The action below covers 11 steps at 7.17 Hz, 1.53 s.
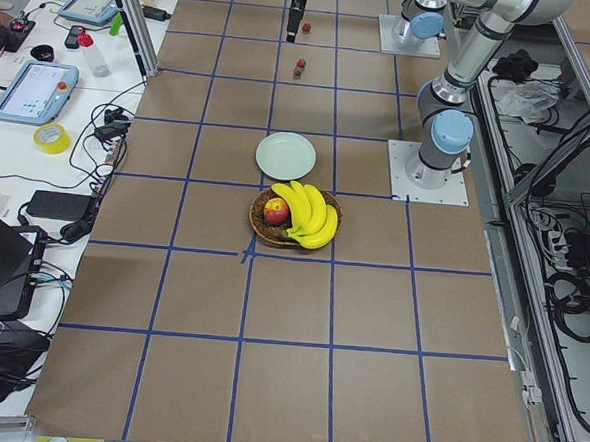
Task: Collect all strawberries into plate
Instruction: 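Move the right gripper over the pair of strawberries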
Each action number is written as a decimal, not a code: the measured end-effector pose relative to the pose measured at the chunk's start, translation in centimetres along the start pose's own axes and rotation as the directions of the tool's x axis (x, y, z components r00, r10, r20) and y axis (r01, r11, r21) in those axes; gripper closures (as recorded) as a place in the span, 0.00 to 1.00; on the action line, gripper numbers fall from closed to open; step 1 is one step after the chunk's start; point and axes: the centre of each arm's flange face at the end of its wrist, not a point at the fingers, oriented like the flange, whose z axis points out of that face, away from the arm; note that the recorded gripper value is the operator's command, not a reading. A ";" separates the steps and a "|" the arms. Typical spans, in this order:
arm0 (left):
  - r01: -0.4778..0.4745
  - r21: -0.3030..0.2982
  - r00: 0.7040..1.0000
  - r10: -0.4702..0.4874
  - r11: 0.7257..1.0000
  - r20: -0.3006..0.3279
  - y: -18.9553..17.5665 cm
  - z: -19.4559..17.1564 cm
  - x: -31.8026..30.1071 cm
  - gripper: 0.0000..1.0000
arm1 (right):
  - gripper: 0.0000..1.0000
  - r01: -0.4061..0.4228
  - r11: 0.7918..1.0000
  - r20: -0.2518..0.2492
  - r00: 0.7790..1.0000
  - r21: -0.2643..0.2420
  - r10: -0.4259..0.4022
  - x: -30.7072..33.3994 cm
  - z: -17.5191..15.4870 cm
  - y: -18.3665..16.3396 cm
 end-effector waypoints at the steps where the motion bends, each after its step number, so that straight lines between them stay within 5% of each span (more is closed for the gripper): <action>1: 0.002 -0.003 1.000 -0.002 1.000 0.004 -0.2 0.3 -0.1 0.00 | 0.00 0.001 1.000 0.000 1.000 -0.009 -0.001 0.0 0.6 0.1; 4: 0.006 0.005 0.998 -0.006 1.000 0.063 -1.3 0.9 -1.1 0.00 | 0.00 0.045 0.997 -0.008 0.999 -0.065 -0.046 0.9 4.0 0.3; 7: 0.012 0.012 1.000 -0.012 1.000 -0.012 -2.0 1.5 -0.3 0.00 | 0.00 -0.011 0.996 0.001 1.000 -0.088 0.011 1.6 12.9 -1.0; 11: 0.004 0.007 1.000 -0.004 1.000 0.001 -2.1 1.7 -0.5 0.00 | 0.01 -0.094 0.987 -0.021 0.996 -0.130 0.092 -11.8 24.1 1.1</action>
